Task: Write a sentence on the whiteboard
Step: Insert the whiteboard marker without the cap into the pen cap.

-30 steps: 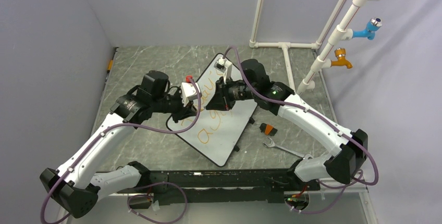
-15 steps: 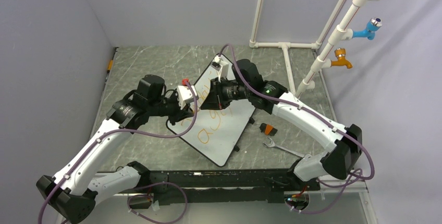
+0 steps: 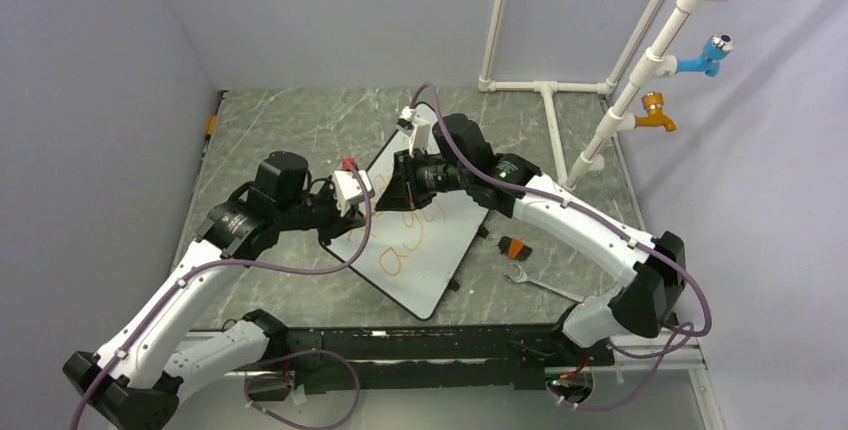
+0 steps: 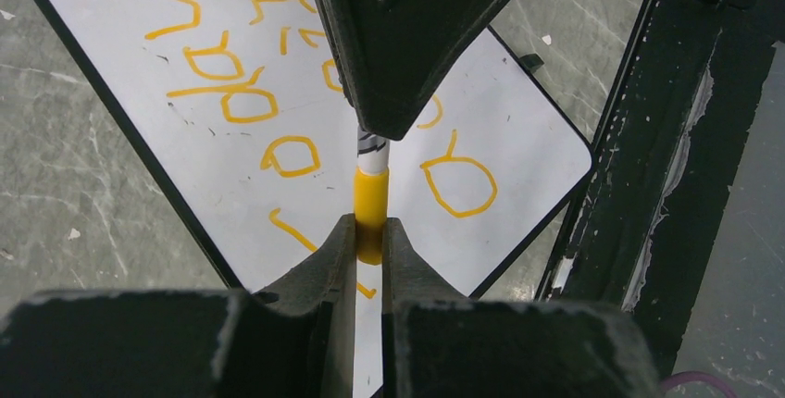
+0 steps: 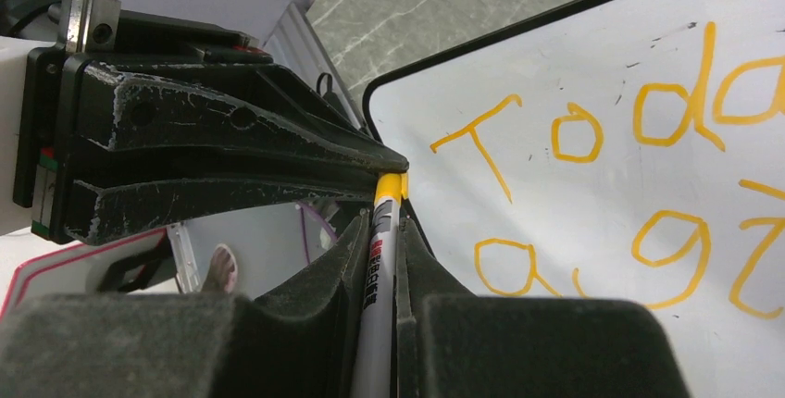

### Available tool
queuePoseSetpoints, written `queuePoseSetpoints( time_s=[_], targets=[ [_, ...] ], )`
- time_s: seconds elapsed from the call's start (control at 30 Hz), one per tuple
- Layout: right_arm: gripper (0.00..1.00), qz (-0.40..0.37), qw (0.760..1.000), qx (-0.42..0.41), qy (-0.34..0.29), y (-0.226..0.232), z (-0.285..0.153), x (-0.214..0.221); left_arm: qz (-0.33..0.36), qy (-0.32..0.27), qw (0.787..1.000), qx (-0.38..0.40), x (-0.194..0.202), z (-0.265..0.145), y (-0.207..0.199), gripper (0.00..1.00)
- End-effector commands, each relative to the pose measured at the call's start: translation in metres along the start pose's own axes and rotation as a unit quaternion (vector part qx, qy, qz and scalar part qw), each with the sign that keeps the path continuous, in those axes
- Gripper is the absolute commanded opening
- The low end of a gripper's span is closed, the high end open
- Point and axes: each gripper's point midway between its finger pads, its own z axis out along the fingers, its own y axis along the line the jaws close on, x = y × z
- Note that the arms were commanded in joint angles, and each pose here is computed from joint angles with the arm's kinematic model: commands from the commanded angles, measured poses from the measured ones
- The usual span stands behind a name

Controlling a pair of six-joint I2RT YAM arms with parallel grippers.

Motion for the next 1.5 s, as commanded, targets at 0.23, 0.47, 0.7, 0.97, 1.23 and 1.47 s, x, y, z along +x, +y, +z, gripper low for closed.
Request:
queuePoseSetpoints(
  time_s=[0.23,0.47,0.7,0.97,1.23,1.47],
  targets=[
    [0.0,-0.018,0.996,-0.089,0.002,0.055,0.033,-0.001,0.091,-0.169,0.981,0.033,-0.084,-0.013,-0.014,0.0],
    [0.0,-0.021,0.996,-0.091,0.014,0.057,0.045,0.004,0.1,-0.187,0.977,0.032,-0.089,-0.022,-0.018,0.0],
    [0.0,-0.024,0.995,-0.096,0.028,0.06,0.057,0.013,0.106,-0.211,0.971,0.032,-0.095,-0.031,-0.019,0.0],
    [0.0,-0.024,0.994,-0.1,0.035,0.064,0.068,0.017,0.118,-0.238,0.964,0.031,-0.102,-0.044,-0.021,0.0],
    [0.0,-0.026,0.993,-0.104,0.044,0.067,0.079,0.018,0.129,-0.265,0.955,0.034,-0.11,-0.056,-0.023,0.0],
    [0.0,-0.05,0.996,-0.059,0.032,0.056,0.074,0.009,0.123,-0.252,0.96,0.018,-0.105,-0.055,-0.017,0.0]
  ],
)
